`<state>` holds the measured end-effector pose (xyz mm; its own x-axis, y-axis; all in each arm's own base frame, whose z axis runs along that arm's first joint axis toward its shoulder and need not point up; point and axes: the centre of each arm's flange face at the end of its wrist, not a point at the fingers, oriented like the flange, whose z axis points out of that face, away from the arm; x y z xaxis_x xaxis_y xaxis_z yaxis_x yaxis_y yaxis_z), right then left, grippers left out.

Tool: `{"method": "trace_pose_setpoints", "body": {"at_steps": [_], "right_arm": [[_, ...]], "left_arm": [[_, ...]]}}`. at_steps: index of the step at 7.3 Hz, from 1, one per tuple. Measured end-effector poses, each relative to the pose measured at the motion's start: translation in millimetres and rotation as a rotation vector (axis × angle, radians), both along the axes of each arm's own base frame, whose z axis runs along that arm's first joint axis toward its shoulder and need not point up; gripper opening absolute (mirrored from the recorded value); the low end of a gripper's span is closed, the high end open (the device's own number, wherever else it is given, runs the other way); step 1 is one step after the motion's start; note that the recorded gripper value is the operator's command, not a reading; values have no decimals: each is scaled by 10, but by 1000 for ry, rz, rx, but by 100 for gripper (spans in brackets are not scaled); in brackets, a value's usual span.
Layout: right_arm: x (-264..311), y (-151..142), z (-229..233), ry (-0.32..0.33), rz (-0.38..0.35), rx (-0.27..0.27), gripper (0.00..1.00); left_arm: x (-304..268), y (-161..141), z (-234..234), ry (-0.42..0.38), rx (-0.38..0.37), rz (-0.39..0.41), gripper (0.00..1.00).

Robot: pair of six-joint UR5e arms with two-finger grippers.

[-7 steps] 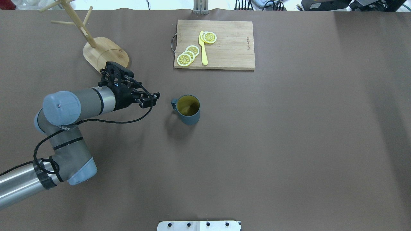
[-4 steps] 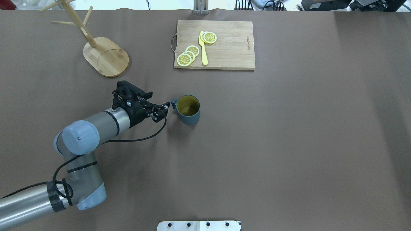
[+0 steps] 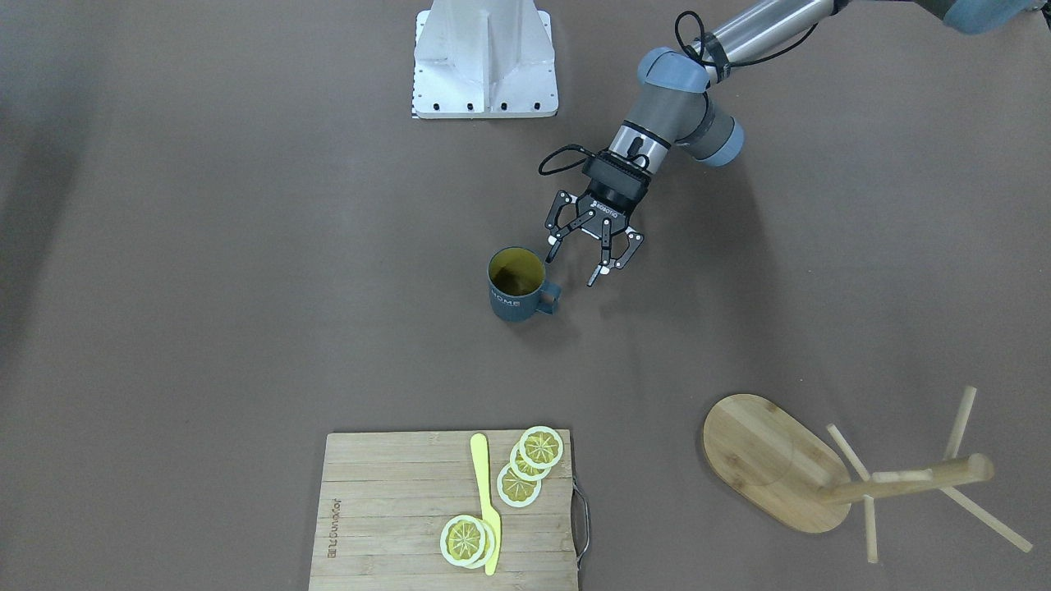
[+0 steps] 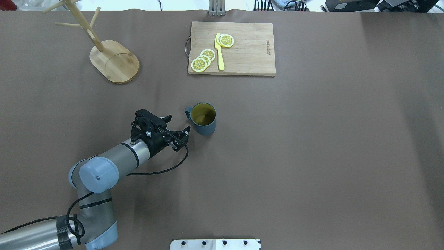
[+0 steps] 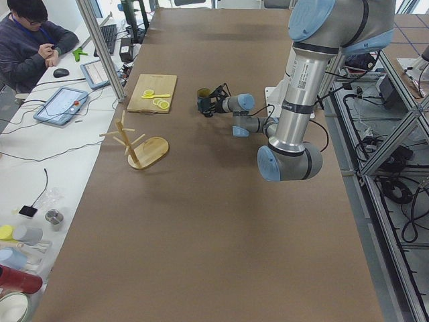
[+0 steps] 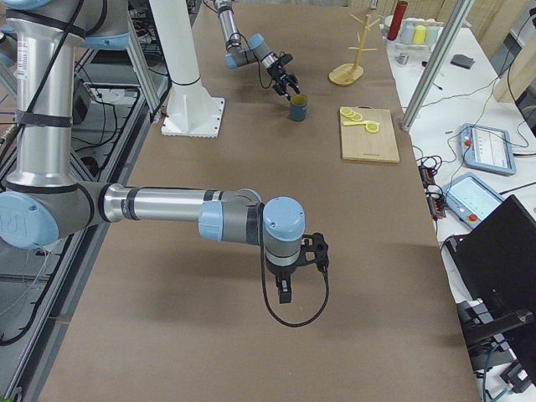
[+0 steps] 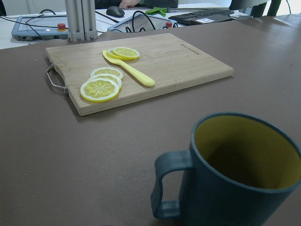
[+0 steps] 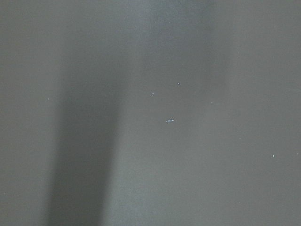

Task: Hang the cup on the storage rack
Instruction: 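Close the left gripper on the teal mug's handle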

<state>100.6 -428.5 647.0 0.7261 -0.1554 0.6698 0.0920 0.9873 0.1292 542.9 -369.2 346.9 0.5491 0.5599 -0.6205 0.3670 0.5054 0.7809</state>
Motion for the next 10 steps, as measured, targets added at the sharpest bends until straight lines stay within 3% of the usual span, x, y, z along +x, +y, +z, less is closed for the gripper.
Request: {"method": "trace_pose_setpoints", "body": {"at_steps": [10], "right_arm": [[6, -24, -19, 0, 2, 4, 100]], "left_arm": [[143, -256, -87, -7, 6, -30, 54]]}}
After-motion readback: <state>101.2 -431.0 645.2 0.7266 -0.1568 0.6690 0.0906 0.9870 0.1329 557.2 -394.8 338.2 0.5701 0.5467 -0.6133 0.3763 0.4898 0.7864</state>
